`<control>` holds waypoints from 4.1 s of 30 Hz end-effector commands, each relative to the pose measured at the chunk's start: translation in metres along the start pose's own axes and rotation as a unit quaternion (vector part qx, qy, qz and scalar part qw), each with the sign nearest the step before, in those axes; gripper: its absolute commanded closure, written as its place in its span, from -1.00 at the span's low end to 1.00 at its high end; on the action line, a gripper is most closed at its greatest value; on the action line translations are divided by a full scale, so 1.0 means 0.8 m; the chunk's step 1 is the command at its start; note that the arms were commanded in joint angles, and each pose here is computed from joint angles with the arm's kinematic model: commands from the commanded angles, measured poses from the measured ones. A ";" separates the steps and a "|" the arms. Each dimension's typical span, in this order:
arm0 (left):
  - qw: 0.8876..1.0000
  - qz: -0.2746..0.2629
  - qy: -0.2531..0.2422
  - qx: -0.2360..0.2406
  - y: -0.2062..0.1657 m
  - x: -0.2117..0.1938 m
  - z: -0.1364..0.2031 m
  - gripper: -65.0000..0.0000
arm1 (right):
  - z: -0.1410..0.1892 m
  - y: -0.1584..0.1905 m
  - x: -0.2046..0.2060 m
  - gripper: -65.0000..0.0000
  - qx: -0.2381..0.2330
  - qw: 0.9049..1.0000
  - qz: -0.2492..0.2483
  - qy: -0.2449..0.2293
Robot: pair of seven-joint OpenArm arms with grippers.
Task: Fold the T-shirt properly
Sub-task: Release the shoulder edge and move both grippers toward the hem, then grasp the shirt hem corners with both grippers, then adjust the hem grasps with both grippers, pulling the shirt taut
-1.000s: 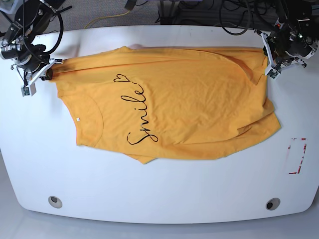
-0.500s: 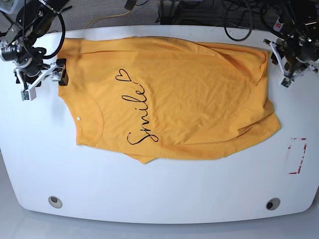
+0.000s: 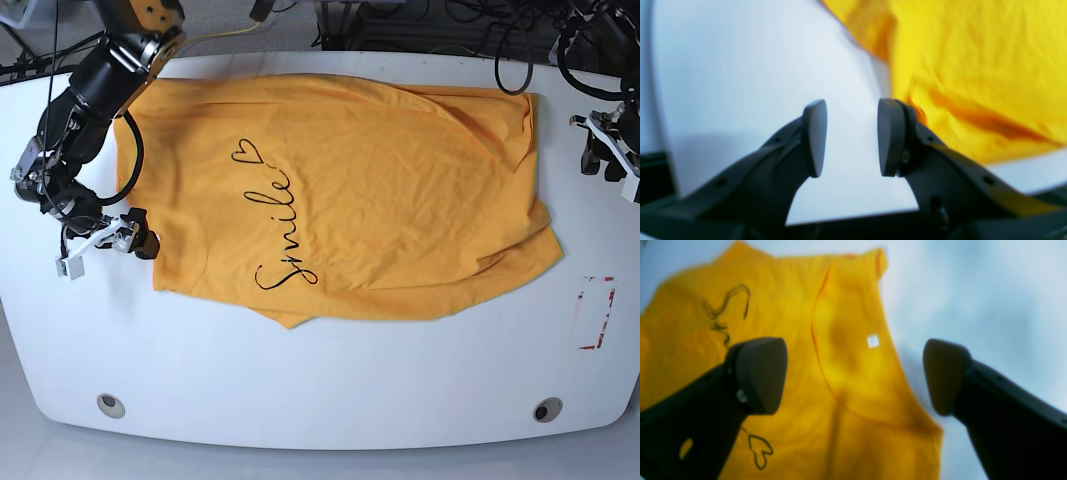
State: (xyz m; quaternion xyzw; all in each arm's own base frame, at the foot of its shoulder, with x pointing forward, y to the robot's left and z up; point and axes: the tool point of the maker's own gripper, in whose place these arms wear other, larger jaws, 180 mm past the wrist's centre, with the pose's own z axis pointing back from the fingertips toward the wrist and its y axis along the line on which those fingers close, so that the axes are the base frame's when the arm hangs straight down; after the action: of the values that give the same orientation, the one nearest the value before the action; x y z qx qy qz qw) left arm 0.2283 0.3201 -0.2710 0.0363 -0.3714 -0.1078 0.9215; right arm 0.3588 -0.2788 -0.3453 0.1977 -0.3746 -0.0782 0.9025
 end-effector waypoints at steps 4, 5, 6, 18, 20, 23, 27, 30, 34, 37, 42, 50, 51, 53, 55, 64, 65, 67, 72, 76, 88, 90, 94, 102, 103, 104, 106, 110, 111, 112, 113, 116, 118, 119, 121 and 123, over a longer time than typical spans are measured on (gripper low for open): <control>0.999 -0.017 0.008 0.040 0.021 0.005 0.006 0.28 | -0.032 -0.011 0.038 -0.90 -0.004 1.000 -0.019 -0.003; 0.999 -0.018 0.011 0.044 0.023 0.005 0.005 0.28 | -0.039 -0.009 0.045 -0.90 0.000 1.000 -0.025 -0.008; 0.999 -0.019 0.012 0.048 0.025 0.006 0.005 0.28 | -0.043 -0.010 0.047 -0.90 0.000 1.000 -0.028 -0.011; 0.996 -0.021 0.039 0.083 0.041 -0.006 0.009 0.28 | -0.114 0.022 0.042 -0.90 0.043 0.998 -0.048 -0.012; 0.995 -0.021 0.041 0.084 0.042 -0.007 0.009 0.29 | -0.121 0.030 0.039 -0.90 0.051 0.998 -0.046 -0.010; 0.995 -0.021 0.041 0.084 0.042 -0.007 0.009 0.29 | -0.126 0.041 0.036 -0.90 0.061 0.997 -0.043 -0.007; 0.995 -0.021 0.042 0.085 0.042 -0.007 0.009 0.29 | -0.127 0.044 0.038 -0.87 0.063 0.997 -0.044 -0.008; 0.995 -0.022 0.041 0.083 0.041 -0.007 0.008 0.29 | -0.127 0.046 0.040 -0.57 0.064 0.997 -0.043 -0.009; 0.996 -0.013 0.044 0.078 0.043 -0.010 0.003 0.29 | -0.128 0.046 0.040 0.02 0.064 0.997 -0.043 -0.009; 0.996 -0.008 0.025 0.087 0.051 0.007 0.002 0.29 | -0.128 0.045 0.040 0.46 0.064 0.997 -0.042 -0.010; 0.993 -0.008 0.024 0.119 0.064 0.023 -0.002 0.27 | -0.127 0.044 0.040 1.00 0.061 0.997 -0.040 -0.009; 0.988 0.054 0.043 0.139 0.088 0.041 -0.044 -0.06 | -0.127 0.043 0.038 1.00 0.060 0.997 -0.039 -0.006; 0.986 0.071 0.045 0.142 0.093 0.044 -0.049 -0.20 | -0.127 0.043 0.037 1.00 0.060 0.997 -0.039 -0.005; 0.984 0.097 0.042 0.144 0.099 0.048 -0.057 -0.39 | -0.127 0.042 0.036 1.00 0.060 0.997 -0.039 -0.005; 0.983 0.121 0.024 0.138 0.103 0.058 -0.070 -0.54 | -0.127 0.042 0.035 1.00 0.060 0.997 -0.039 -0.004; 0.979 0.196 0.001 0.051 0.089 0.058 -0.151 -0.56 | -0.127 0.043 0.033 1.00 0.062 0.997 -0.038 -0.001; 0.978 0.206 0.002 0.040 0.085 0.055 -0.161 -0.56 | -0.127 0.043 0.033 1.00 0.062 0.997 -0.038 -0.001; 0.975 0.219 0.003 0.023 0.078 0.053 -0.176 -0.56 | -0.127 0.043 0.033 1.00 0.062 0.997 -0.038 -0.001; 0.971 0.239 0.007 -0.007 0.065 0.057 -0.196 -0.56 | -0.127 0.042 0.033 1.00 0.061 0.997 -0.038 -0.001; 0.964 0.262 0.018 -0.038 0.048 0.053 -0.217 -0.56 | -0.127 0.042 0.032 1.00 0.061 0.997 -0.038 -0.001; 0.953 0.284 0.066 -0.088 -0.005 0.011 -0.244 -0.56 | -0.127 0.042 0.032 1.00 0.062 0.997 -0.038 -0.001; 0.957 0.261 0.069 -0.105 -0.015 0.009 -0.244 -0.56 | -0.127 0.043 0.032 1.00 0.062 0.997 -0.039 -0.001; 0.959 0.242 0.069 -0.127 -0.033 0.007 -0.247 -0.55 | -0.127 0.043 0.031 1.00 0.062 0.997 -0.039 -0.001; 0.959 0.246 0.045 -0.132 -0.041 0.023 -0.253 0.38 | -0.127 0.040 0.020 1.00 0.061 0.997 -0.043 0.006; 0.959 0.247 0.040 -0.131 -0.040 0.025 -0.253 0.49 | -0.127 0.040 0.020 1.00 0.061 0.997 -0.043 0.006; 0.960 0.247 0.029 -0.128 -0.037 0.031 -0.254 0.64 | -0.127 0.040 0.020 1.00 0.061 0.997 -0.043 0.006; 0.961 0.247 0.013 -0.124 -0.032 0.044 -0.254 0.79 | -0.127 0.039 0.019 1.00 0.060 0.997 -0.044 0.006; 0.962 0.244 0.007 -0.122 -0.028 0.052 -0.253 0.83 | -0.126 0.038 0.020 1.00 0.059 0.997 -0.043 0.005; 0.962 0.243 0.007 -0.121 -0.026 0.053 -0.252 0.83 | -0.125 0.037 0.023 1.00 0.058 0.998 -0.040 0.003; 0.963 0.242 0.006 -0.121 -0.025 0.055 -0.252 0.83 | -0.121 0.036 0.029 1.00 0.056 0.998 -0.035 -0.002; 0.963 0.240 0.005 -0.119 -0.022 0.059 -0.250 0.84 | -0.117 0.035 0.033 1.00 0.053 0.998 -0.029 -0.004; 0.972 0.217 0.004 -0.093 0.004 0.072 -0.232 0.94 | -0.097 0.029 0.040 1.00 0.035 0.999 0.005 -0.005; 0.977 0.194 0.002 -0.085 0.007 0.083 -0.226 0.94 | -0.084 0.031 0.052 1.00 0.026 0.999 0.029 -0.016; 0.981 0.175 -0.002 -0.079 0.008 0.094 -0.221 0.95 | -0.076 0.031 0.056 1.00 0.019 0.999 0.041 -0.022; 0.986 0.153 -0.011 -0.070 0.011 0.108 -0.215 0.95 | -0.068 0.033 0.063 1.00 0.012 0.998 0.059 -0.029; 0.988 0.140 -0.016 -0.064 0.013 0.116 -0.210 0.95 | -0.067 0.031 0.066 1.00 0.008 0.998 0.063 -0.029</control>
State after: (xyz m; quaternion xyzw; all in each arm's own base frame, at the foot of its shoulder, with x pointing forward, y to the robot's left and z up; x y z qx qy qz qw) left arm 0.4000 0.3031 -0.3495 -0.0872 -0.3525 0.0073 0.9317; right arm 0.4197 -0.2474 -0.3595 0.1855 -0.3806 -0.0295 0.9055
